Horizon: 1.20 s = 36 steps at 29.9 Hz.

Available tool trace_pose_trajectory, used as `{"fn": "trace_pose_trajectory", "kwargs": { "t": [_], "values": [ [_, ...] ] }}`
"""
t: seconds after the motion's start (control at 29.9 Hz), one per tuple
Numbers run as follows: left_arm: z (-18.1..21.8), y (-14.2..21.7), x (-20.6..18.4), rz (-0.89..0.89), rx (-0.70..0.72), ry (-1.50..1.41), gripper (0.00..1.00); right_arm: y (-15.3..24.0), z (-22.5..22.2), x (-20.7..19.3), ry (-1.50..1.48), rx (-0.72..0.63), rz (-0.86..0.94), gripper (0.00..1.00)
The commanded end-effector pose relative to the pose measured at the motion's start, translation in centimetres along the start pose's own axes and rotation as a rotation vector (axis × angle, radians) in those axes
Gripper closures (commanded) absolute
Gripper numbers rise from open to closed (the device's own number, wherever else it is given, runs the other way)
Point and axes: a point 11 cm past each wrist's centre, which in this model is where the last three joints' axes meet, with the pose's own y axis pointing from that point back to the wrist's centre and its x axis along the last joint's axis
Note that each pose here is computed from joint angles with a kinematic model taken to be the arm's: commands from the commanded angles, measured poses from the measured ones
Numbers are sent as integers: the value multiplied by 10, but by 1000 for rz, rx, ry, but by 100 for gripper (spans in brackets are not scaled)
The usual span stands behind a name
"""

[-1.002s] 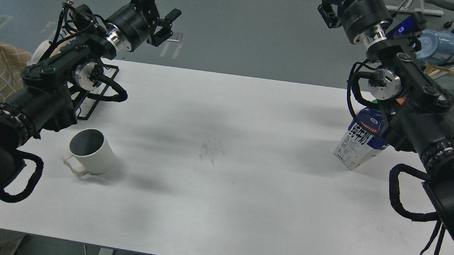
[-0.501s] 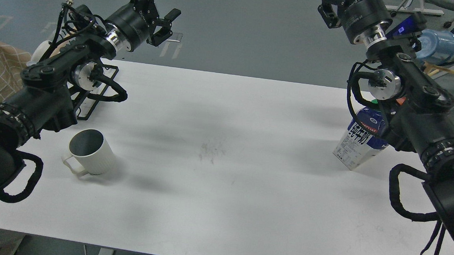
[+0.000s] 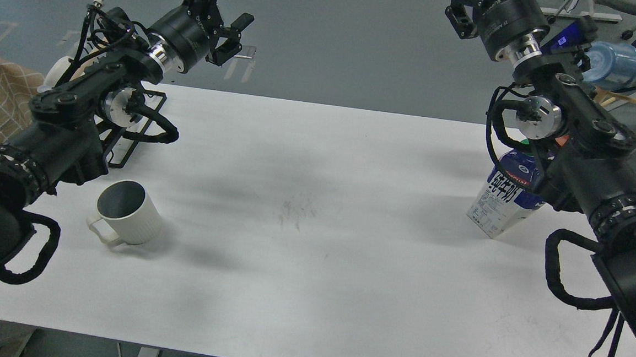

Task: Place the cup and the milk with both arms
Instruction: 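Raise both arms above the table toward the mug and carton, then lower the left gripper to the white mug's rim and grasp it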

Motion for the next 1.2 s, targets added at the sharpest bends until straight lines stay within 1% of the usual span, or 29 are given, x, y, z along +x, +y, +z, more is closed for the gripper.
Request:
{"fn": "trace_pose_trajectory", "kwargs": {
  "t": [0.0, 0.23, 0.33, 0.4, 0.47, 0.53, 0.6, 0.67, 0.7, 0.74, 0.77, 0.84, 0.87, 0.94, 1.0, 1.04, 1.14, 1.17],
  "values": [
    [-1, 0, -1, -2, 3, -1, 0, 0, 1, 0, 0, -1, 1, 0],
    [4, -3, -12, -52, 0, -11, 0, 0, 0, 0, -1, 0, 0, 0],
    [14, 0, -16, -98, 10, -58, 0, 0, 0, 0, 0, 1, -1, 0],
    [26, 6, -19, -157, 27, -147, 0, 0, -1, -1, 0, 2, -2, 0],
    [44, 21, -26, -269, 73, -351, 0, -1, -1, -1, 0, 3, -4, 0],
    [53, 32, -28, -324, 105, -474, 0, -1, -1, -1, 0, 3, -4, 0],
    [65, 53, -26, -387, 157, -655, 0, -1, -1, -2, -1, 4, -5, 0],
    [77, 84, -20, -454, 234, -873, 0, 0, 0, -2, -3, 3, -7, 0],
    [79, 93, -18, -467, 256, -917, 0, 0, 0, -2, -4, 3, -8, 0],
    [80, 111, -13, -489, 305, -996, 0, 1, 2, -2, -5, 0, -6, 0],
    [80, 111, -13, -490, 306, -997, 0, 1, 2, -2, -5, 0, -6, 0],
    [82, 143, -6, -537, 399, -1141, 0, 1, 1, -3, -6, 4, -12, 0],
    [80, 151, -3, -550, 430, -1172, 0, 1, 1, -4, -6, 5, -13, 0],
    [70, 189, 6, -617, 533, -1253, 0, 1, 1, -4, -6, 5, -13, 0],
    [63, 205, 13, -647, 591, -1283, 0, 0, 1, -4, -7, 7, -15, 0],
    [56, 220, 22, -667, 662, -1323, 0, 0, 1, -5, -7, 7, -17, 0],
    [37, 242, 37, -702, 776, -1357, 0, 0, 0, -7, -9, 11, -22, 0],
    [35, 244, 40, -699, 787, -1351, 0, 1, 1, -7, -10, 8, -24, 0]
  ]
}}
